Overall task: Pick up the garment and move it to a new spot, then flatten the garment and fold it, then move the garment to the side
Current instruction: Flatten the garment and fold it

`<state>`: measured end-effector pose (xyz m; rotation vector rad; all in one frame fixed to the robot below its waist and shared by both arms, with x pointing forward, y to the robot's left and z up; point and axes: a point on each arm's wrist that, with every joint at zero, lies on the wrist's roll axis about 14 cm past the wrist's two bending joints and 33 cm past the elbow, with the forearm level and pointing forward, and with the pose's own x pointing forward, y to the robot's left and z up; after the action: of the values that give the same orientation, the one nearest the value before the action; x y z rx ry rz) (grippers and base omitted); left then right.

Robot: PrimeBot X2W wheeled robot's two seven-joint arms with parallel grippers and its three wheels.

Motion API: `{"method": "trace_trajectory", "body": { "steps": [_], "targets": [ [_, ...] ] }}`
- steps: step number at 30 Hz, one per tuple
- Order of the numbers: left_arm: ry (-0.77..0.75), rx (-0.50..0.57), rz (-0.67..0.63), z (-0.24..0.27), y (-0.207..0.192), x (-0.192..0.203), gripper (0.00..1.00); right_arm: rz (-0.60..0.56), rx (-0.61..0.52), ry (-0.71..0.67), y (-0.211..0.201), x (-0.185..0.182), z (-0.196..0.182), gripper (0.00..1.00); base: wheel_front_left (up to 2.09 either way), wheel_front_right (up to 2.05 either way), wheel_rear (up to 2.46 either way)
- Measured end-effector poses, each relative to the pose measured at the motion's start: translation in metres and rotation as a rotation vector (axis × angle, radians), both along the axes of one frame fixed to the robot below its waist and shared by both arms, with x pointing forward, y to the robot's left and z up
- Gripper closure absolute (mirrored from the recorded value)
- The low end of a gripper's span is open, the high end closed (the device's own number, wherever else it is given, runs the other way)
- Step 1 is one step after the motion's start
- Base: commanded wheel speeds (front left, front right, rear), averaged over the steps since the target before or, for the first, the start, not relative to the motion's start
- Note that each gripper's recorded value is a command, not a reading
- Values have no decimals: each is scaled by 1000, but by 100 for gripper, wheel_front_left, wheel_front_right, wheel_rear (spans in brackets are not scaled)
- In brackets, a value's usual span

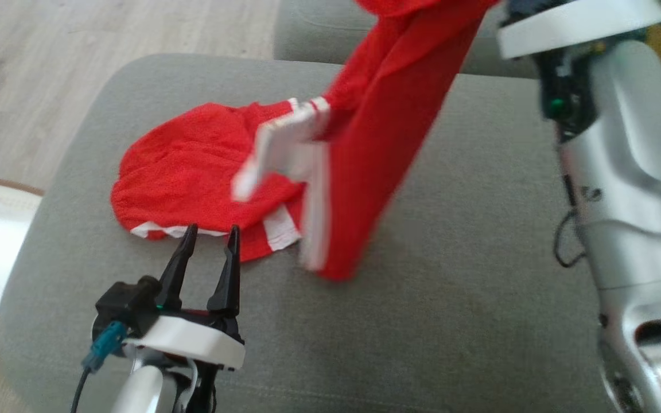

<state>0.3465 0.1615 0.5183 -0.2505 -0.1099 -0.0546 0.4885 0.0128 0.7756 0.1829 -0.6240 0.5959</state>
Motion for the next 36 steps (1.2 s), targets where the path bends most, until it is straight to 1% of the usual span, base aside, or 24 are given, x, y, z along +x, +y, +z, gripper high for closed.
{"method": "trace_trajectory", "body": {
  "steps": [3,5,7,10,12,14,15,16,18,19,20,23,26,30,32,36],
  "targets": [
    [7,-5,-29,-2,-9,5,0,-179,-37,120,-58,31,-36,100,0,0,0],
    [17,-5,-46,-6,-15,9,0,-319,-72,245,-112,49,-78,100,0,0,0],
    [31,-6,-59,-10,-19,13,0,-450,-97,377,-169,56,-125,100,0,0,0],
    [42,-5,-79,-14,-24,20,0,-600,-159,543,-231,45,-190,100,0,0,0],
    [47,-5,-91,-16,-28,25,0,-664,-180,629,-257,34,-222,100,0,0,0],
    [55,2,-105,-19,-32,27,0,-724,-211,696,-279,21,-245,100,0,0,0],
    [60,3,-111,-21,-34,28,0,-761,-226,732,-292,14,-255,73,0,0,0],
    [65,3,-117,-22,-36,29,0,-796,-243,774,-303,7,-265,0,0,0,0],
    [61,9,-140,-22,-42,32,0,-848,-234,848,-317,-12,-285,0,0,0,0],
    [61,9,-140,-22,-42,32,0,-848,-234,848,-317,-12,-285,0,0,0,0],
    [50,10,-146,-18,-43,34,0,-850,-236,836,-308,-17,-285,0,0,0,0],
    [42,10,-158,-16,-47,35,0,-849,-236,758,-296,-17,-268,0,0,0,0],
    [27,10,-168,-11,-51,35,0,-843,-227,635,-287,-17,-239,0,0,0,0],
    [2,9,-187,-3,-56,34,0,-779,-223,514,-263,-25,-215,0,0,0,0],
    [-12,9,-194,2,-58,33,0,-746,-213,478,-251,-34,-210,0,0,0,0],
    [-51,5,-201,15,-61,32,0,-639,-173,424,-220,-50,-204,0,0,0,0]
  ]
}}
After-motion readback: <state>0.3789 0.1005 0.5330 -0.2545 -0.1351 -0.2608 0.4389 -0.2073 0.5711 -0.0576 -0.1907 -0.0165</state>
